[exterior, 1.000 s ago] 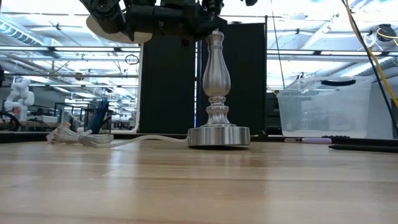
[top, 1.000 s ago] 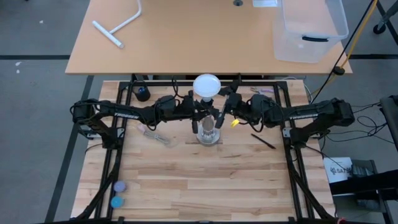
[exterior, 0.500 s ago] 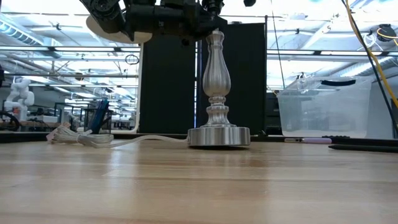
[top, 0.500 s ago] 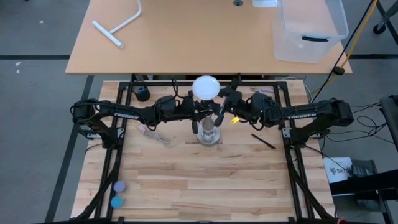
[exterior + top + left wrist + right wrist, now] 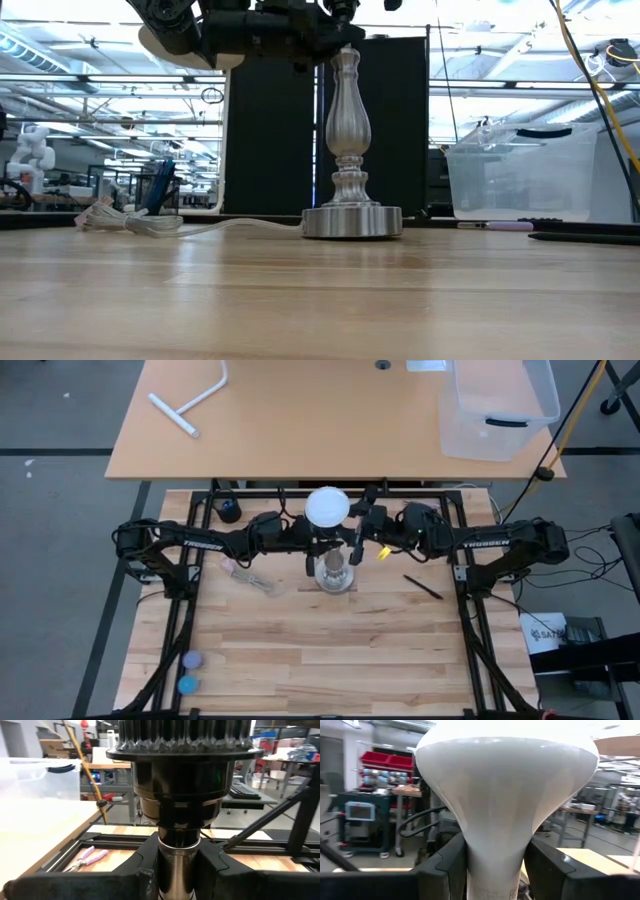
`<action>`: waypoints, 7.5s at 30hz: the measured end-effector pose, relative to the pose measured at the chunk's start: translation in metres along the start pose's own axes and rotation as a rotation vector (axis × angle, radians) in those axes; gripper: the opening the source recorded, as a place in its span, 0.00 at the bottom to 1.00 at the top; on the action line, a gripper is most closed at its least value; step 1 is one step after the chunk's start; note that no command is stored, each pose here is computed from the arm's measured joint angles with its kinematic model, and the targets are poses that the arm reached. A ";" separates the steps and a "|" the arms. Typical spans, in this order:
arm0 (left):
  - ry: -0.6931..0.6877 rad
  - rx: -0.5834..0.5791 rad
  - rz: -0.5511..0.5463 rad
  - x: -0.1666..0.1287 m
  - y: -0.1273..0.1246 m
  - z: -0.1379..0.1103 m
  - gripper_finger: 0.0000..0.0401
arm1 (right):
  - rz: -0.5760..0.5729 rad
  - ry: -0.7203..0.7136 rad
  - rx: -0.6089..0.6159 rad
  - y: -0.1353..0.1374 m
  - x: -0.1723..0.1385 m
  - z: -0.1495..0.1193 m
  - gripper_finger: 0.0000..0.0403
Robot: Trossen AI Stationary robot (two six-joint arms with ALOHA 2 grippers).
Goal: Screw lightbulb
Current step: Remove the lightbulb from the lamp
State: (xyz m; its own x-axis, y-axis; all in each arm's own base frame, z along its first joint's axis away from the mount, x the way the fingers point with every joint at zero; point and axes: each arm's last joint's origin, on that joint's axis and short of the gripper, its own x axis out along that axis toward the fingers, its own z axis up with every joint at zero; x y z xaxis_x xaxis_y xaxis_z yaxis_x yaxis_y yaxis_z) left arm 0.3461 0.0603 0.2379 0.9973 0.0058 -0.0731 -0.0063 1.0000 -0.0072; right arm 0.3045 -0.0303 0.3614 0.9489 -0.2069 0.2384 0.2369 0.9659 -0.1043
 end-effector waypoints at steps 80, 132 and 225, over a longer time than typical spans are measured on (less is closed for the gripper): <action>0.020 0.029 -0.093 0.000 -0.001 -0.001 0.18 | 0.172 0.215 -0.101 -0.014 -0.039 0.023 0.78; 0.001 0.090 -0.185 -0.001 -0.002 0.000 0.18 | 0.297 -0.002 0.044 -0.021 0.008 -0.007 0.38; -0.130 0.060 -0.180 -0.029 0.001 0.043 0.66 | -0.177 0.862 0.329 -0.031 -0.121 -0.193 0.38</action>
State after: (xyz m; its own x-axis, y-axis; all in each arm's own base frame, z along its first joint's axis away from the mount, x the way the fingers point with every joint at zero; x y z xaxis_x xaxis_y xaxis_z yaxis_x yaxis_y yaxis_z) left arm 0.3199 0.0615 0.2828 0.9829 -0.1760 0.0532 0.1734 0.9835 0.0513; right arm 0.2222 -0.0655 0.1490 0.7631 -0.2713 -0.5866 0.4464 0.8776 0.1747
